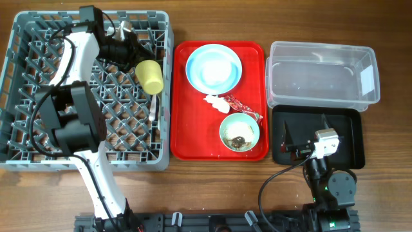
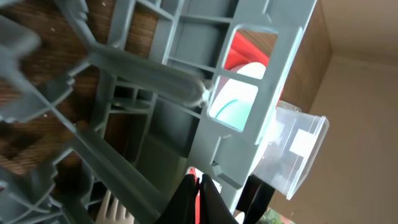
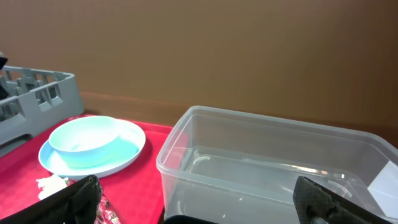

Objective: Sort waste into correct bins and load items into the dishwasher rack
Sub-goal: 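Set the yellow cup in the rack and open the left gripper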

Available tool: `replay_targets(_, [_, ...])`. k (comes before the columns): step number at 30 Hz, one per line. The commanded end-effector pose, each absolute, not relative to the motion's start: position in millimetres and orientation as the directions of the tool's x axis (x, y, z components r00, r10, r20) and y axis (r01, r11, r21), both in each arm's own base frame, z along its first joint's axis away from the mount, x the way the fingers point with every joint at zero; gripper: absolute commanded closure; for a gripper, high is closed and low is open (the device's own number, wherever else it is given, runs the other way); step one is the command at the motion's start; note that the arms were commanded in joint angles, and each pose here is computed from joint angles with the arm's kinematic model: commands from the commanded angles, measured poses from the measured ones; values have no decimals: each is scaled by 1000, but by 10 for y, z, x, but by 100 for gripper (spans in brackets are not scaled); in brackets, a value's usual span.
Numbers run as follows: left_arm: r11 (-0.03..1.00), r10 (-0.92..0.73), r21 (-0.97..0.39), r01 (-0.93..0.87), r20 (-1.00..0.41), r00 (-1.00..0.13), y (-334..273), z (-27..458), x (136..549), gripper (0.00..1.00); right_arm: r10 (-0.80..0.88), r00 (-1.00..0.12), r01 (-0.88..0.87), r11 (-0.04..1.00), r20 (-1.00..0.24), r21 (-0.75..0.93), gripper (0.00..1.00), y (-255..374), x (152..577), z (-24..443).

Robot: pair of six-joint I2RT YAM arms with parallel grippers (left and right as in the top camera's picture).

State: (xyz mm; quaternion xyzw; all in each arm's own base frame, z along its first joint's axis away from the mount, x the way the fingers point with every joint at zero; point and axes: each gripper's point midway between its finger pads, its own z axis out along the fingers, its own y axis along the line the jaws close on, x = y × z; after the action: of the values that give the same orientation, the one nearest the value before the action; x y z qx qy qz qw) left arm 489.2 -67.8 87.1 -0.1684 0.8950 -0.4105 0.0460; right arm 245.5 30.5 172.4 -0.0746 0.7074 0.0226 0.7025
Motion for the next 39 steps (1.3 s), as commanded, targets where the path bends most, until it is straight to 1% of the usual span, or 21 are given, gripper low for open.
replay_targets(1, [592, -360, -749, -298, 86, -929, -617, 797, 4882, 96, -79, 4, -141, 987, -997, -78, 0, 309, 2454, 1732])
replay_targets(3, [590, -370, -752, -293, 71, -926, -563, 856, 4899, 96, -79, 4, -141, 987, -997, -78, 0, 309, 2454, 1732])
replay_targets(5, [591, -385, -760, -269, 27, -922, -475, 1023, 4957, 96, -79, 4, -141, 987, -997, -78, 0, 309, 2454, 1732])
replay_targets(7, [595, -420, -765, -245, -37, -907, -337, 1316, 5039, 96, -78, 4, -141, 987, -997, -78, 0, 309, 2454, 1732])
replay_targets(10, [611, -451, -773, -168, -165, -877, -181, 1916, 5074, 95, -79, 4, -141, 987, -997, -78, 0, 309, 2454, 1732])
replay_targets(14, [665, -476, -730, -158, -251, -843, -135, 2469, 4823, 96, -79, 4, -141, 987, -997, -78, 0, 309, 2454, 1732])
replay_targets(17, [723, -463, -663, -194, -256, -849, -259, 2718, 4432, 96, -79, 4, -141, 987, -997, -79, 0, 308, 2454, 1732])
replay_targets(19, [768, -433, -600, -223, -231, -871, -392, 2728, 4169, 96, -79, 4, -141, 987, -997, -79, 0, 309, 2454, 1732])
replay_targets(22, [853, -343, -470, -229, -174, -923, -700, 2566, 3841, 96, -79, 4, -141, 987, -997, -78, 0, 309, 2454, 1732])
replay_targets(23, [907, -274, -372, -196, -168, -947, -869, 2419, 3735, 96, -79, 4, -141, 987, -997, -78, 0, 308, 2454, 1732])
replay_targets(25, [951, -211, -264, -163, -165, -963, -1024, 2258, 3640, 96, -79, 4, -141, 987, -997, -78, 0, 309, 2454, 1732])
replay_targets(27, [971, -229, -102, -215, -161, -960, -1015, 2080, 3541, 96, -79, 4, -141, 987, -997, -78, 0, 309, 2454, 1732])
replay_targets(29, [969, -239, 30, -247, -159, -958, -982, 1934, 3443, 96, -78, 4, -141, 987, -997, -78, 0, 308, 2454, 1732])
replay_targets(30, [969, -227, 62, -238, -149, -963, -1006, 1856, 3400, 96, -78, 4, -141, 987, -997, -78, 0, 309, 2454, 1732])
replay_targets(32, [972, -209, 79, -221, -135, -968, -1045, 1735, 3372, 96, -79, 4, -141, 987, -997, -78, 0, 309, 2454, 1732])
replay_targets(35, [958, -217, 147, -245, -182, -959, -879, 1652, 3456, 96, -79, 4, -141, 987, -997, -78, 0, 309, 2454, 1732])
replay_targets(39, [954, -246, 109, -280, -253, -936, -843, 1662, 3664, 96, -78, 4, -141, 987, -997, -78, 0, 309, 2454, 1732])
